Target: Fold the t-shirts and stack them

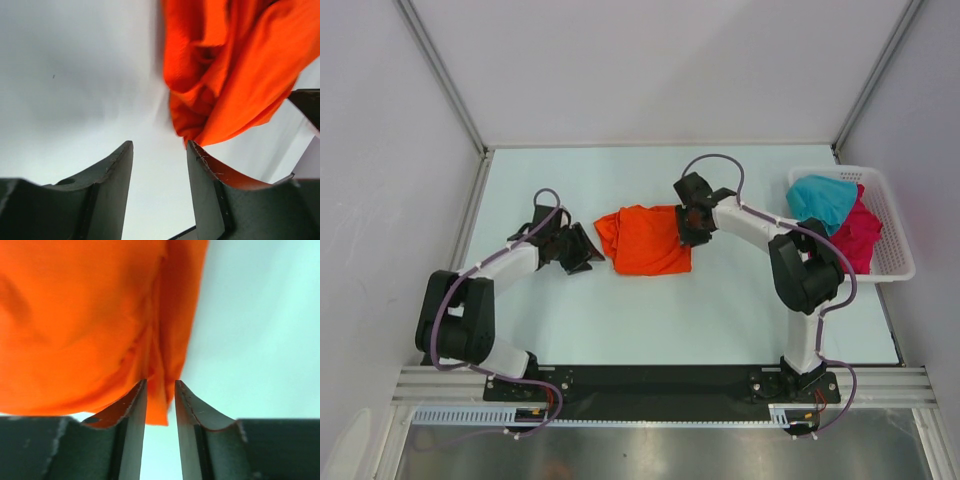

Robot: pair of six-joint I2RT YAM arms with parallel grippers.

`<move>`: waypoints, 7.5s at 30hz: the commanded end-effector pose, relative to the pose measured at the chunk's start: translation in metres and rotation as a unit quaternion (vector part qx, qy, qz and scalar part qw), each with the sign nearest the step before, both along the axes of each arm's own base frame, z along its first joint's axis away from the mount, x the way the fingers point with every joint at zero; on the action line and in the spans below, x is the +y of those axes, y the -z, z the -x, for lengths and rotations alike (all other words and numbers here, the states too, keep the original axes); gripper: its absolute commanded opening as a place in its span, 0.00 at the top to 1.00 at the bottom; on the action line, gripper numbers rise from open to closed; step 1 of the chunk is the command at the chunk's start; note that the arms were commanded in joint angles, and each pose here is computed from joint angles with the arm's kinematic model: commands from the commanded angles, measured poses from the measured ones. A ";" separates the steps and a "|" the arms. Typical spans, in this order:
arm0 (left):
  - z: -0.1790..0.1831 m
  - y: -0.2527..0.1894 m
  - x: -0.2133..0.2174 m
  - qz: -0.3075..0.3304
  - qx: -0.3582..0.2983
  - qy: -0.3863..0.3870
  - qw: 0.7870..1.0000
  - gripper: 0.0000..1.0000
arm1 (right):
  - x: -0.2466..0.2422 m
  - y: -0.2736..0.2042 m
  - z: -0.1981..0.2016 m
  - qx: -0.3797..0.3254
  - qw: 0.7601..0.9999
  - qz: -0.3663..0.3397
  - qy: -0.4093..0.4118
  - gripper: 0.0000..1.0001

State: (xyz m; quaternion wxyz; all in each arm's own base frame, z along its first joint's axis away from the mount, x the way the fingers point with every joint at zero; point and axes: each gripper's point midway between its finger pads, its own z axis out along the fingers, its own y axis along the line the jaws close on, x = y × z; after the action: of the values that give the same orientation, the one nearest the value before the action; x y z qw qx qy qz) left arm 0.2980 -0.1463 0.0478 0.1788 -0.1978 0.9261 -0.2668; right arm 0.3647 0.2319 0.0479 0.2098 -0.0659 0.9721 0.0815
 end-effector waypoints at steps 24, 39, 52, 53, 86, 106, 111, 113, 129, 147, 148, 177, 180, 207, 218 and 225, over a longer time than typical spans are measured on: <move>-0.084 -0.027 -0.026 0.002 -0.073 0.021 0.997 0.48 | 0.018 -0.038 -0.076 -0.064 0.998 0.028 -0.009 0.66; -0.098 -0.057 -0.021 -0.013 -0.109 0.000 0.994 0.48 | 0.015 -0.030 -0.089 -0.066 0.998 0.018 -0.007 0.69; -0.115 -0.050 -0.047 -0.011 -0.104 0.017 0.994 0.48 | 0.008 -0.044 -0.078 -0.072 0.997 0.016 -0.002 0.69; -0.115 -0.050 -0.049 -0.012 -0.103 0.018 0.994 0.48 | 0.006 -0.044 -0.076 -0.074 0.997 0.014 0.000 0.69; -0.138 -0.023 -0.083 -0.005 -0.089 0.037 0.995 0.83 | 0.009 -0.021 -0.024 -0.040 0.999 -0.004 -0.006 0.70; -0.138 -0.019 -0.079 -0.014 -0.089 0.034 0.995 1.00 | 0.013 0.020 -0.012 -0.011 1.000 -0.008 -0.006 1.00; -0.137 -0.018 -0.074 -0.025 -0.089 0.031 0.995 1.00 | 0.007 0.020 -0.012 -0.019 1.000 0.000 0.002 1.00; -0.137 -0.019 -0.072 -0.026 -0.089 0.030 0.995 1.00 | 0.003 0.021 -0.013 -0.019 1.000 0.004 0.008 1.00; -0.134 -0.012 -0.031 -0.038 -0.079 -0.007 0.996 1.00 | -0.026 0.038 -0.010 -0.010 0.999 0.037 0.038 1.00; -0.141 -0.060 -0.034 -0.025 -0.140 0.008 0.990 0.56 | 0.002 -0.025 -0.025 -0.046 0.999 0.012 0.010 0.76; -0.141 -0.068 -0.032 -0.029 -0.151 0.006 0.988 0.53 | 0.003 -0.030 -0.023 -0.047 0.999 0.012 0.007 0.75; -0.031 -0.090 -0.035 -0.050 -0.189 0.058 0.979 0.46 | 0.056 0.000 -0.116 -0.070 0.996 0.031 -0.043 0.74; -0.020 -0.077 -0.034 -0.055 -0.177 0.062 0.981 0.46 | 0.060 -0.010 -0.135 -0.083 0.995 0.029 -0.042 0.74; 0.004 -0.048 -0.035 -0.072 -0.147 0.077 0.983 0.46 | 0.131 -0.103 -0.099 -0.138 0.986 -0.063 -0.075 0.73; 0.003 -0.051 -0.034 -0.075 -0.150 0.077 0.983 0.46 | 0.122 -0.091 -0.101 -0.129 0.989 -0.044 -0.065 0.73; 0.004 -0.053 -0.029 -0.084 -0.154 0.073 0.982 0.46 | 0.119 -0.072 -0.107 -0.114 0.991 -0.041 -0.064 0.73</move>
State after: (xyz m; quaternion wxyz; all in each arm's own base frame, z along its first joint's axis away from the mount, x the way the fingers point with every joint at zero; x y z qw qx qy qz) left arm 0.2923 -0.1786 0.0892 0.2916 -0.0843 0.9239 -0.2330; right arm 0.4662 0.3533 0.1102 0.3065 -0.1345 0.9346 0.1205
